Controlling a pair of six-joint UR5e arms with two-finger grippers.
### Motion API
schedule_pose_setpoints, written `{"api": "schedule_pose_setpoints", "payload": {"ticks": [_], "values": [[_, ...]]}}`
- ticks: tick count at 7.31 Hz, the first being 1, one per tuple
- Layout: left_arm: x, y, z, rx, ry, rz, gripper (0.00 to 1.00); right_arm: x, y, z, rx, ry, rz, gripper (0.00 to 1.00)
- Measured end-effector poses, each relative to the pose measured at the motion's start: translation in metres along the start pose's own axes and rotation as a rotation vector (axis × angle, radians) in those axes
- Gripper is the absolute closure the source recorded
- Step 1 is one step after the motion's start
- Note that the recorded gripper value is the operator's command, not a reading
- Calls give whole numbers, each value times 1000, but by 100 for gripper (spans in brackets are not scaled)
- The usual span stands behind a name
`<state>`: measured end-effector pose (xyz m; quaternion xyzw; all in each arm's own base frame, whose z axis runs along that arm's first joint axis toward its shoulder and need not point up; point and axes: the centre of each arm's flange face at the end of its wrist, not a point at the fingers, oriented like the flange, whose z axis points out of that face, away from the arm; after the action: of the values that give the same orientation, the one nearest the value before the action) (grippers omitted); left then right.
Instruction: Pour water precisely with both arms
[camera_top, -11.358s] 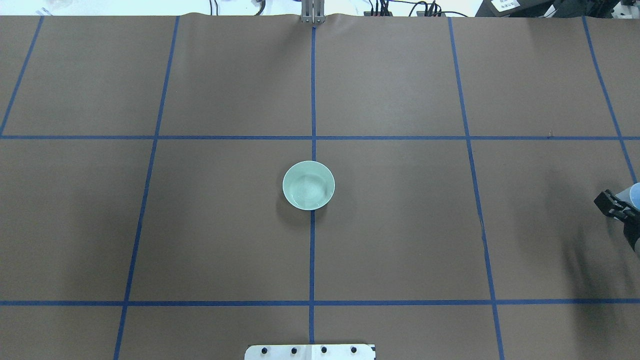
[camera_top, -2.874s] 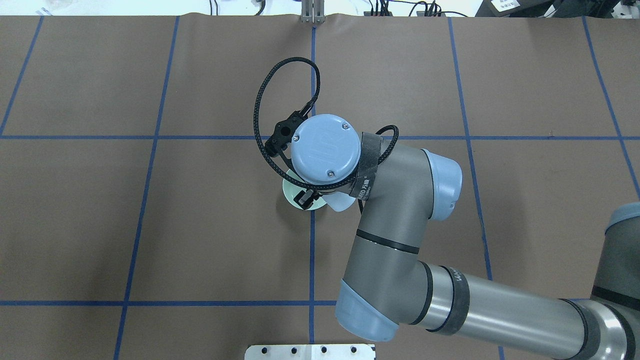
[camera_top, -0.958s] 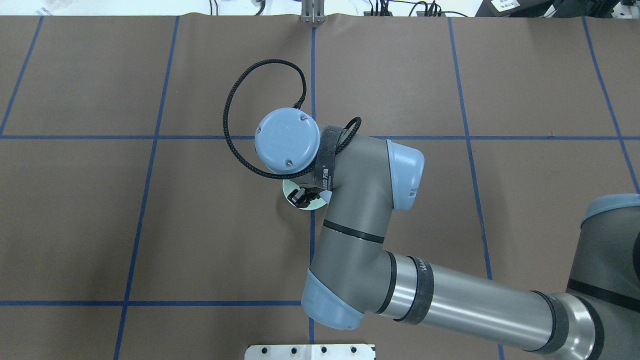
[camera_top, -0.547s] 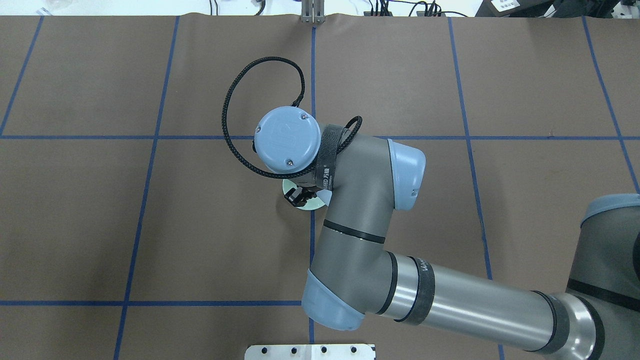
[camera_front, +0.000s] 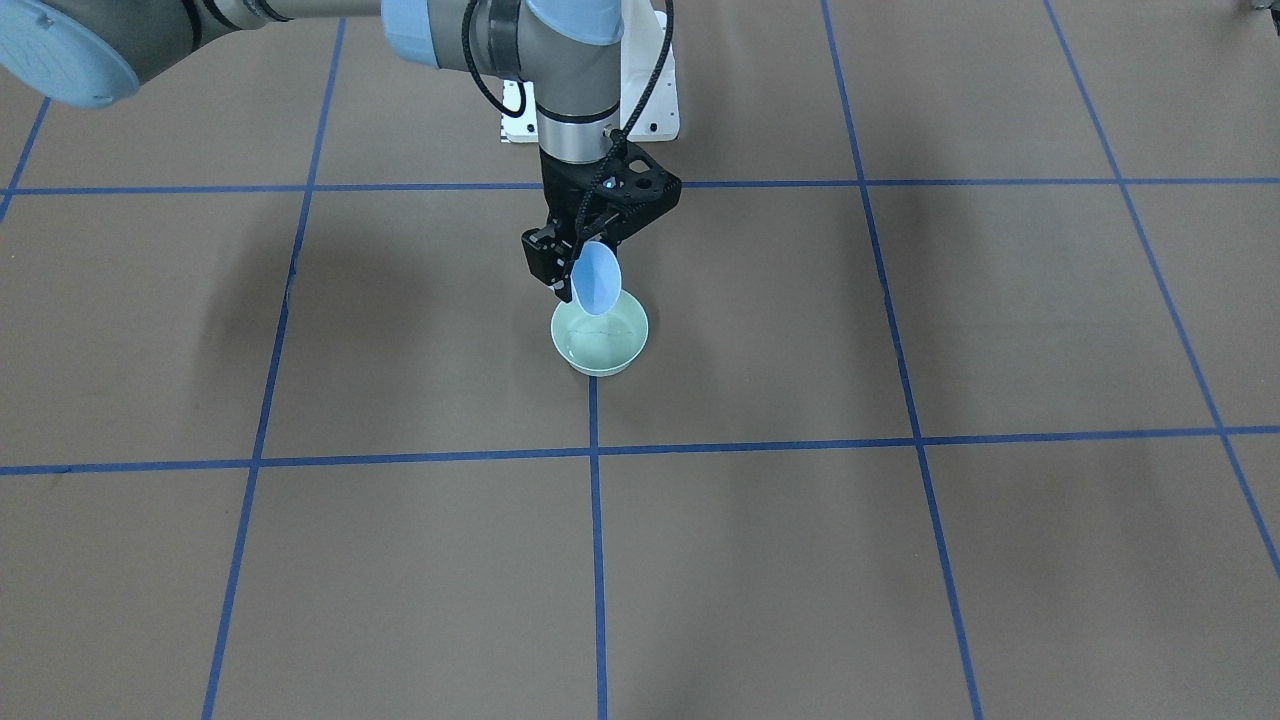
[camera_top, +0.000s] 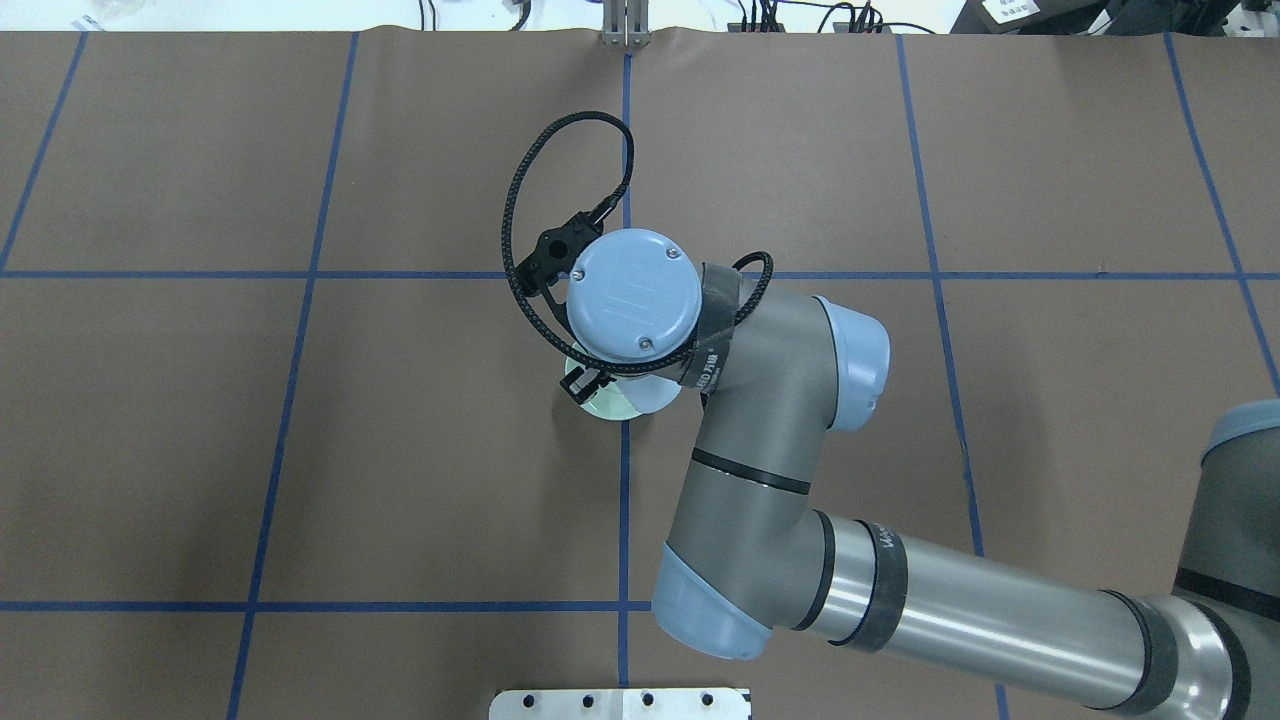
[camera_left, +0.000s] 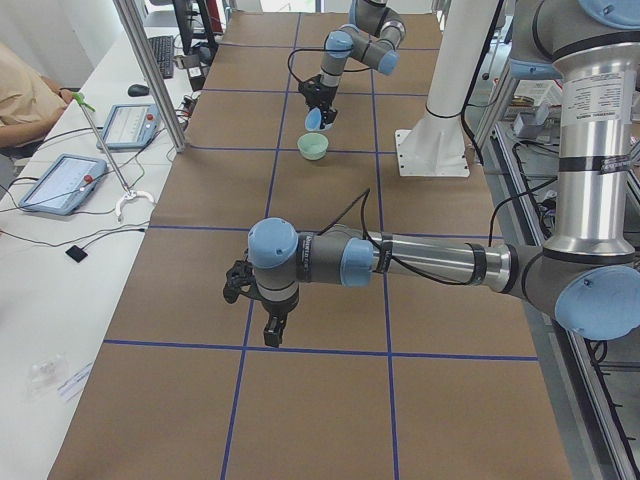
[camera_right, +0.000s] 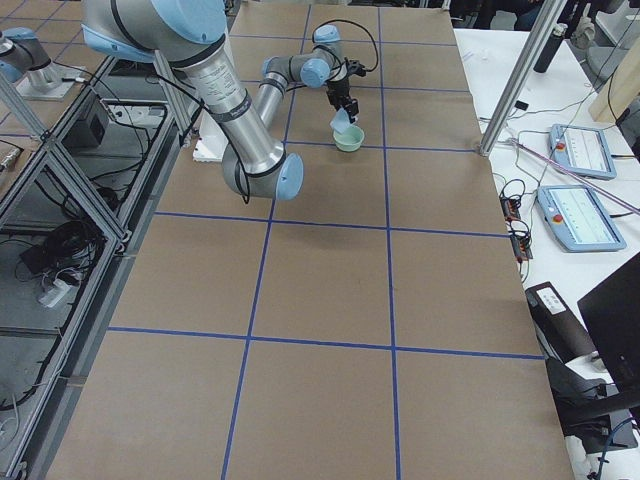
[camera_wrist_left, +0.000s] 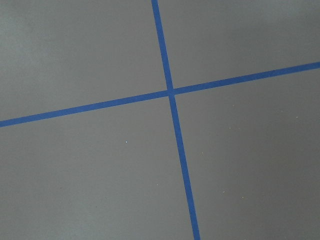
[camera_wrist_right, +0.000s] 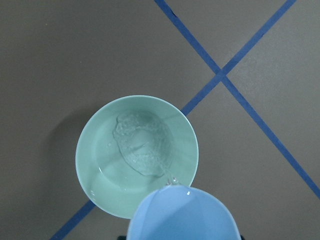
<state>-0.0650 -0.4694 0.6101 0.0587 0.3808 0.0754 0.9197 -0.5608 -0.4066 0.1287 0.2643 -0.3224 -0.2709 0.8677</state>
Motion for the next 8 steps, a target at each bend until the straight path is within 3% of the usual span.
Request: {"api": "schedule_pose_setpoints", "payload": {"ticks": [3, 5, 6, 8], "values": [[1, -1, 0, 1, 4, 2, 0, 18, 13, -22, 202, -76, 139, 100], [1, -2, 0, 1, 4, 3, 0, 33, 21, -35, 321, -117, 307, 100], [1, -2, 0, 2, 4, 3, 0, 43, 25, -35, 376, -103, 375, 100], [1, -2, 0, 1, 4, 3, 0, 68, 43, -21, 477, -19, 460, 100]]}}
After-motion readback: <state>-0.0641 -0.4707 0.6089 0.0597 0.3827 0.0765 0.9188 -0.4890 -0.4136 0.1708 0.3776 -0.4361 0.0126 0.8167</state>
